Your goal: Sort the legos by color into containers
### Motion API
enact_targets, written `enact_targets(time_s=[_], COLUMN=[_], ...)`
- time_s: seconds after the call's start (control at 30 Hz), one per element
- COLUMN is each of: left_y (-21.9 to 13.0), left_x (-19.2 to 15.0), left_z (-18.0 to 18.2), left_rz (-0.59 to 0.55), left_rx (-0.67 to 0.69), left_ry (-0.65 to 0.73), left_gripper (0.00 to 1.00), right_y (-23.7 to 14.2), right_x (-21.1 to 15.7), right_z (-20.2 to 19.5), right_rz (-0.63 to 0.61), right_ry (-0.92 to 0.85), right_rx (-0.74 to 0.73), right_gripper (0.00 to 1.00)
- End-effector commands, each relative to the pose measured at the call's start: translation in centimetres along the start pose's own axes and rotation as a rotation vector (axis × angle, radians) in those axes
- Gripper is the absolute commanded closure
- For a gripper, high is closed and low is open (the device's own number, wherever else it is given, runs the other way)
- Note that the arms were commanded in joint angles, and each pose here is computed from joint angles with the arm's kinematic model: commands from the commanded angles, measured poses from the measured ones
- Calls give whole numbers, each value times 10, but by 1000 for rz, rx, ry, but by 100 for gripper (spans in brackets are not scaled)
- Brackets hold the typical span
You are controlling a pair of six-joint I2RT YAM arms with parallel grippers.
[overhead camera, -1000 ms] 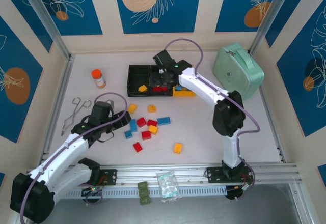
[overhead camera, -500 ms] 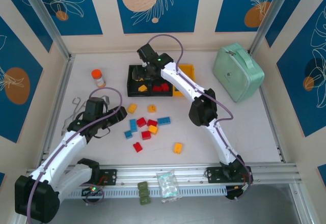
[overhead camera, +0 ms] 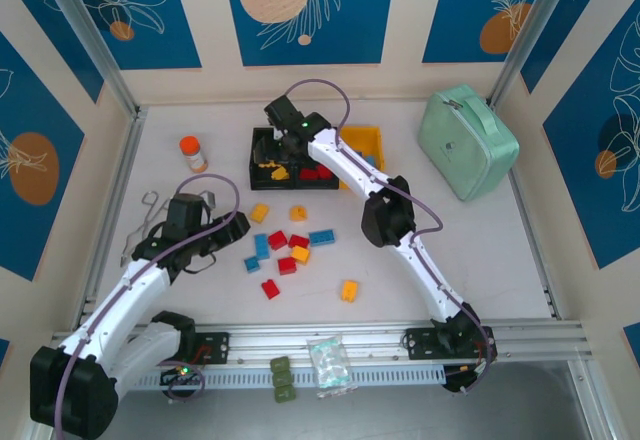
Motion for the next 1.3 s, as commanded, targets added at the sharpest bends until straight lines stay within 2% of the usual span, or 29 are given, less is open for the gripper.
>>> enact_targets(time_s=[0.0, 0.1, 0.27, 0.53, 0.67, 0.83, 1.03, 1.27], left_y=[-3, -2, -2, 1, 0, 0, 4, 4], left_x=[0, -1, -1, -8, -15, -22, -29, -46], left_z=[0, 0, -1, -2, -2, -2, -1, 11], left_rz=[-6, -5, -1, 30, 63, 100, 146, 205], left_rx=[-18, -22, -29, -51, -63, -65, -62, 7], left_ry=[-7, -8, -12, -18, 4, 21, 19, 22], left_gripper=[28, 28, 28, 28, 28, 28, 28, 30], right_y=[3, -1, -15, -61, -92, -124, -147, -167], right_x=[3, 6, 14, 21, 11, -20, -76, -137], right_z=[9, 10, 14, 28, 37, 32, -1, -37], right_rz=[-12, -24, -52, -100, -122, -134, -108, -78], right_ry=[7, 3, -16, -75, -122, -130, -93, -36], right_rx=[32, 30, 32, 29, 26, 49, 29, 14], right_gripper=[37, 31, 27, 28, 29, 30, 30, 31])
Point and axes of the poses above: each hand's point on the last joint's axis, 136 mm out from that joint toward the fingers, its own y axis out along the fingers, its own z axis along the line the jaws close on, x = y × z, the point moved 1 cm from there along -y, back along the fingers, and after that the axes turned 5 degrees about -y, right-handed, at the moved point
